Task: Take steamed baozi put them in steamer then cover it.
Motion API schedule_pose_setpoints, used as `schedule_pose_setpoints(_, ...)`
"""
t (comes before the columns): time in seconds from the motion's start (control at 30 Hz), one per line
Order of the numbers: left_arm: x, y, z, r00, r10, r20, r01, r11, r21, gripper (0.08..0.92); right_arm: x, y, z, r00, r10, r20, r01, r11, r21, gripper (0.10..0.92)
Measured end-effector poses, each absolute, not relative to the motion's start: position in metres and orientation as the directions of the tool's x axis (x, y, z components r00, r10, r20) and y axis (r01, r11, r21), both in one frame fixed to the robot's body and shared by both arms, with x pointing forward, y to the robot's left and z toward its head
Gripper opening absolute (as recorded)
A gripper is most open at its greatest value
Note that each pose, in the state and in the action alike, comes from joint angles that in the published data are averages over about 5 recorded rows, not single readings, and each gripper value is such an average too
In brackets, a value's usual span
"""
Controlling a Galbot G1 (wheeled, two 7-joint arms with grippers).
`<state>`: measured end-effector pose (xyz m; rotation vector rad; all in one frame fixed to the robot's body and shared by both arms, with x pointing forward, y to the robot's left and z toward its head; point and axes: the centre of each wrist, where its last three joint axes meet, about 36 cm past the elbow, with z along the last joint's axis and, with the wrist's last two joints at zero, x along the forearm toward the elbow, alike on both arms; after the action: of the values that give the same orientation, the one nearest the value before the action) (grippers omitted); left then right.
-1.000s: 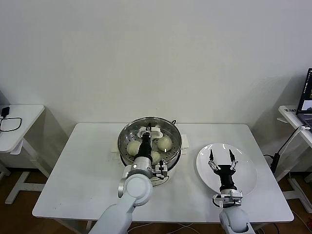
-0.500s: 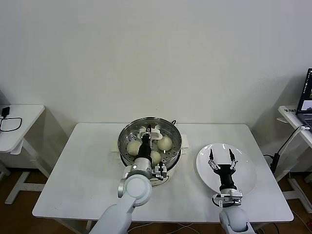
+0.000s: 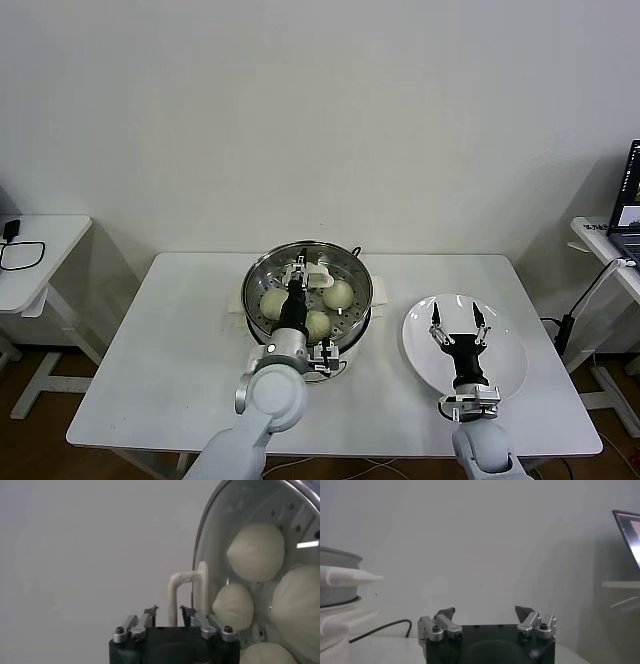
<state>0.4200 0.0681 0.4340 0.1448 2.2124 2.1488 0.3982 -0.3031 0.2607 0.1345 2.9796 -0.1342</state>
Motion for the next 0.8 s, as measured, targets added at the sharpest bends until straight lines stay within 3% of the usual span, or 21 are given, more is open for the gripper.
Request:
schedule_pose_setpoints(0.2,0.399,0.076,0.443,-0.992,0.120,0.026,0.034,0.071,0.997,0.775,0.401,-0.303,0.264,-0.986,0.077,-0.151,0.091,0.992,-0.087,0.823)
schedule_pose_setpoints(0.3,0.386,0.084,0.451,-0.991,0.129,0.024,0.038,0.104,0.994,0.815,0.400,-0.301,0.265,-0.988,0.075,-0.137,0.087,0.992,-0.086,0.823)
schedule_pose_setpoints(0.53,0.351,0.113,0.476,-0.990,0.141,0.004,0.040,0.249,0.968,0.823,0.397,-0.297,0.271,-0.992,0.078,-0.095,0.085,0.994,-0.069,0.823)
schedule_pose_setpoints(0.8,0.337,0.164,0.488,-0.994,0.107,-0.036,0.033,0.577,0.816,0.823,0.391,-0.296,0.277,-0.995,0.076,-0.067,0.078,0.997,-0.024,0.823)
